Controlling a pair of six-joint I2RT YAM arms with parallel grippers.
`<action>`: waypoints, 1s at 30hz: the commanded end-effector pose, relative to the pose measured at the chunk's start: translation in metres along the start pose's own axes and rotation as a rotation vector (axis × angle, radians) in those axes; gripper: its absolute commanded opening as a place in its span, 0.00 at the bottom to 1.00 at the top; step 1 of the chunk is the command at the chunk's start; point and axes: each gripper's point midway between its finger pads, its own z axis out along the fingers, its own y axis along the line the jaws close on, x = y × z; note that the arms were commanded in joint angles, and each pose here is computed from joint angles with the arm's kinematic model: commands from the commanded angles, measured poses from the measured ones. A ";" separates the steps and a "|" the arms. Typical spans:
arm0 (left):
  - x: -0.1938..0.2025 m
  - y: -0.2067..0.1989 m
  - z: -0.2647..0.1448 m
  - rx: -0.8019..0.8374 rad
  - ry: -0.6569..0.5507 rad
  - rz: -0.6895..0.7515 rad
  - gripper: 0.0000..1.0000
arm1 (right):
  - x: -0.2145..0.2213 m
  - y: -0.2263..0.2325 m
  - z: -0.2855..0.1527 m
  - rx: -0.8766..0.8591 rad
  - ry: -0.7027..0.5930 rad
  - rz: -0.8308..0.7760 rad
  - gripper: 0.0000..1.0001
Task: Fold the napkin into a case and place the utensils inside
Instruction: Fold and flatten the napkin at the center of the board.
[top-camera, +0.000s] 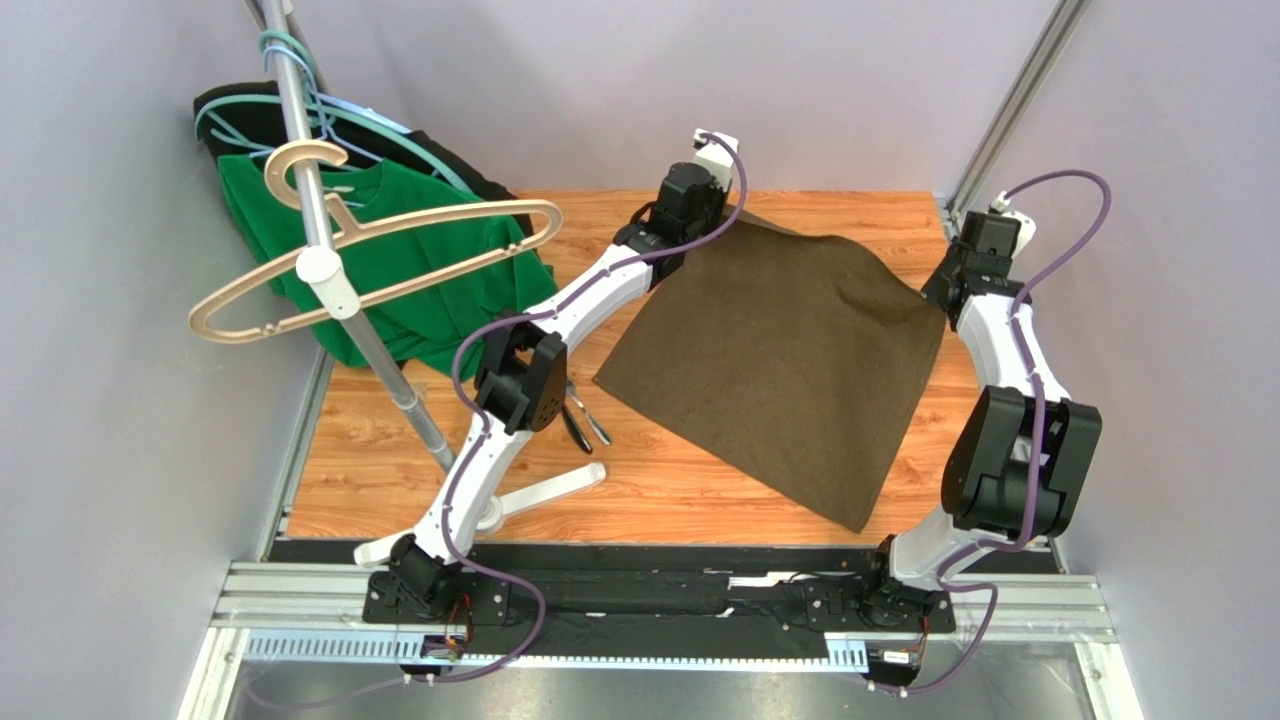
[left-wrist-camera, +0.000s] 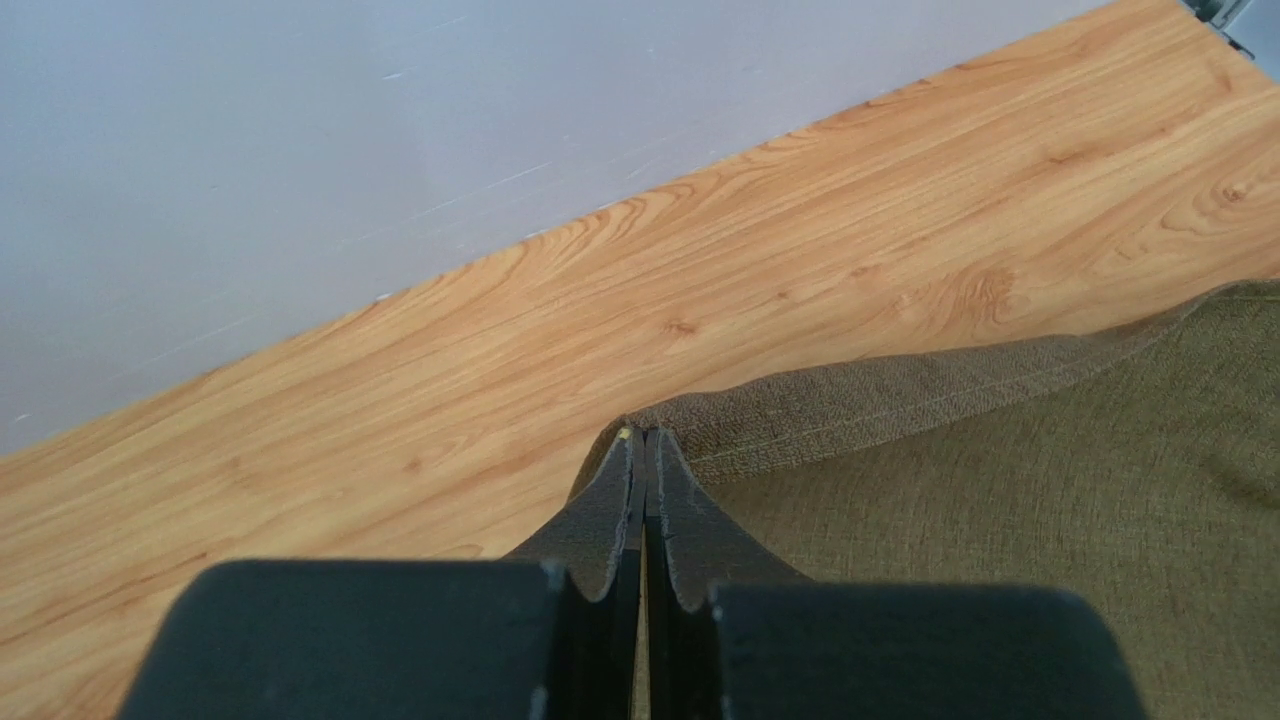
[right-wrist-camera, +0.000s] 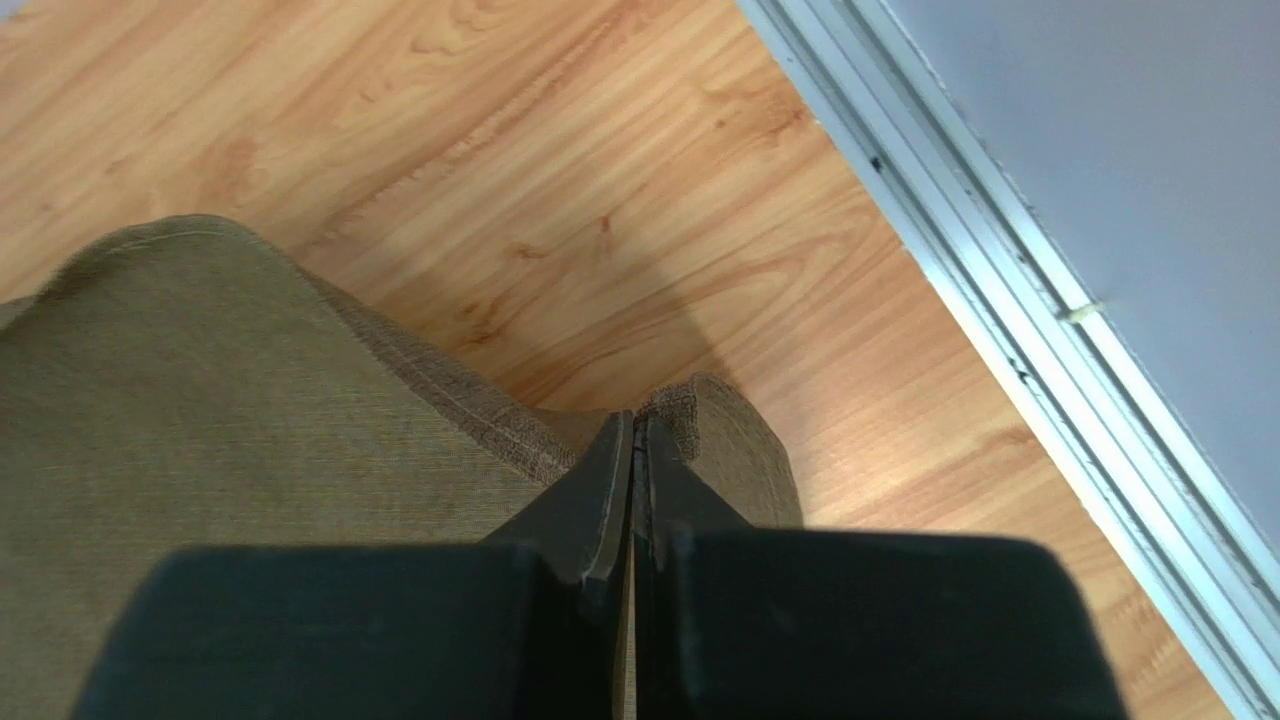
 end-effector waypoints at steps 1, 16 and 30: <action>-0.029 0.021 -0.005 -0.041 -0.069 -0.049 0.00 | -0.005 0.014 -0.012 -0.066 0.021 0.057 0.00; 0.021 0.068 -0.035 -0.141 0.139 -0.041 0.00 | 0.103 -0.020 -0.056 0.002 0.249 0.115 0.00; 0.061 0.057 -0.036 -0.077 0.252 -0.083 0.00 | 0.129 -0.031 -0.051 0.043 0.307 0.094 0.00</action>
